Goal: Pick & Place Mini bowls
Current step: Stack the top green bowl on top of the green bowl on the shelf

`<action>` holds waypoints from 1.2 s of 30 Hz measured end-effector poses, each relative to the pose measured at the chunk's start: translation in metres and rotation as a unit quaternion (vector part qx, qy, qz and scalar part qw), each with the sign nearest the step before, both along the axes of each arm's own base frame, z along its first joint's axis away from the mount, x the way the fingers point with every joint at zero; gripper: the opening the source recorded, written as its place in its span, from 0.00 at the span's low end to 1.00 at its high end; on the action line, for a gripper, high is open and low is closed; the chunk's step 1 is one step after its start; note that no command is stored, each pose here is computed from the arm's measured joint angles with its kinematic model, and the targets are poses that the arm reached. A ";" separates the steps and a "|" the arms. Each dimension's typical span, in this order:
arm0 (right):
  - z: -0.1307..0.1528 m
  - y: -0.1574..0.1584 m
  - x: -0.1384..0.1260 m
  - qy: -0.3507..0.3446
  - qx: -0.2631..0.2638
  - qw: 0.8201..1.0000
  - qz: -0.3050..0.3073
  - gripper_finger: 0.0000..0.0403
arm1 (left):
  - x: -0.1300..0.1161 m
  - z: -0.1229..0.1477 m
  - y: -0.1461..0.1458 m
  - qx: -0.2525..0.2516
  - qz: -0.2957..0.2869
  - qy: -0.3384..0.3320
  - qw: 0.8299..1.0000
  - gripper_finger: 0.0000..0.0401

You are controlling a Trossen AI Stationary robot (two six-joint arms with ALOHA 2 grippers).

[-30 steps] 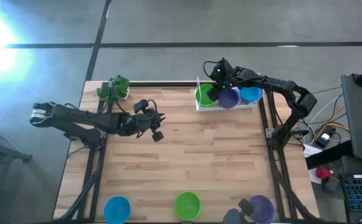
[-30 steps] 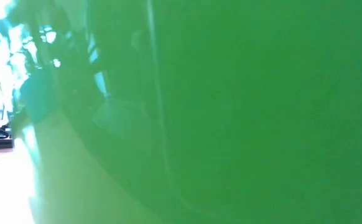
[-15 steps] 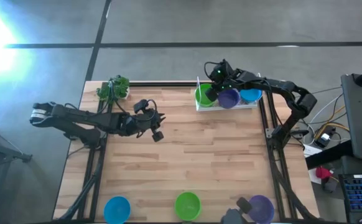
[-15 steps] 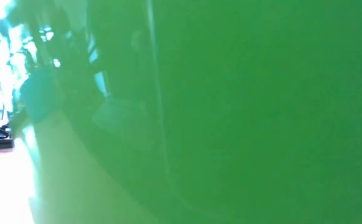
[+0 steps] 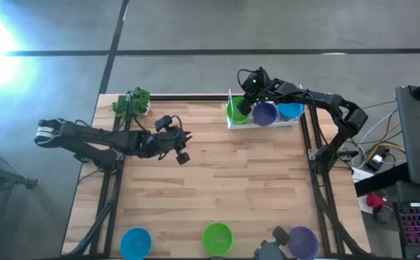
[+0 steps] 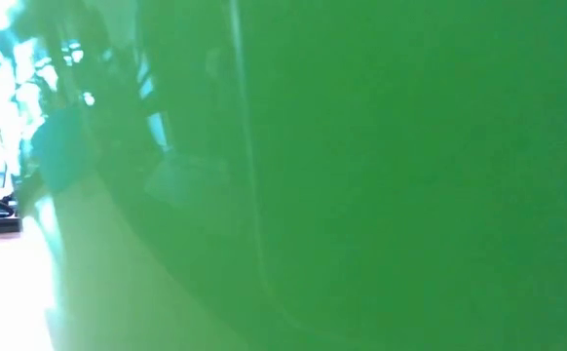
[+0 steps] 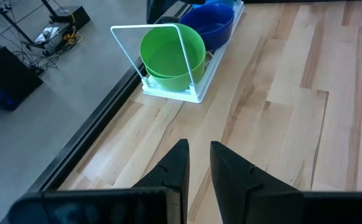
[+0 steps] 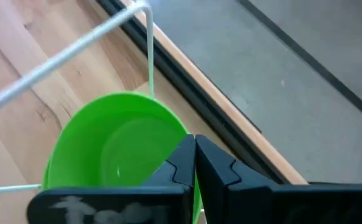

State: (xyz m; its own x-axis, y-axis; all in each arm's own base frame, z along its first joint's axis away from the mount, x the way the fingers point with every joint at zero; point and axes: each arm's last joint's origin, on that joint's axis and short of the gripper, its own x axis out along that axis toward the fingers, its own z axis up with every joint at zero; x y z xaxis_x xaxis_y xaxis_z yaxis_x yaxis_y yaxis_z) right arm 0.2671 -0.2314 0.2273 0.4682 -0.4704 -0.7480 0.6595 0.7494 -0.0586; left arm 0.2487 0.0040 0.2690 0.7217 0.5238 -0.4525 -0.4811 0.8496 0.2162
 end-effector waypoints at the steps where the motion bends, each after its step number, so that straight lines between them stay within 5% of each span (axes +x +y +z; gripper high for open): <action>1: -0.003 0.000 -0.001 0.002 0.002 1.000 0.000 0.02 | 0.000 0.000 0.000 0.000 0.000 0.000 1.000 0.15; 36: -0.031 -0.006 0.001 -0.007 -0.007 1.000 -0.004 0.02 | 0.000 0.000 0.000 0.001 -0.001 0.001 1.000 0.15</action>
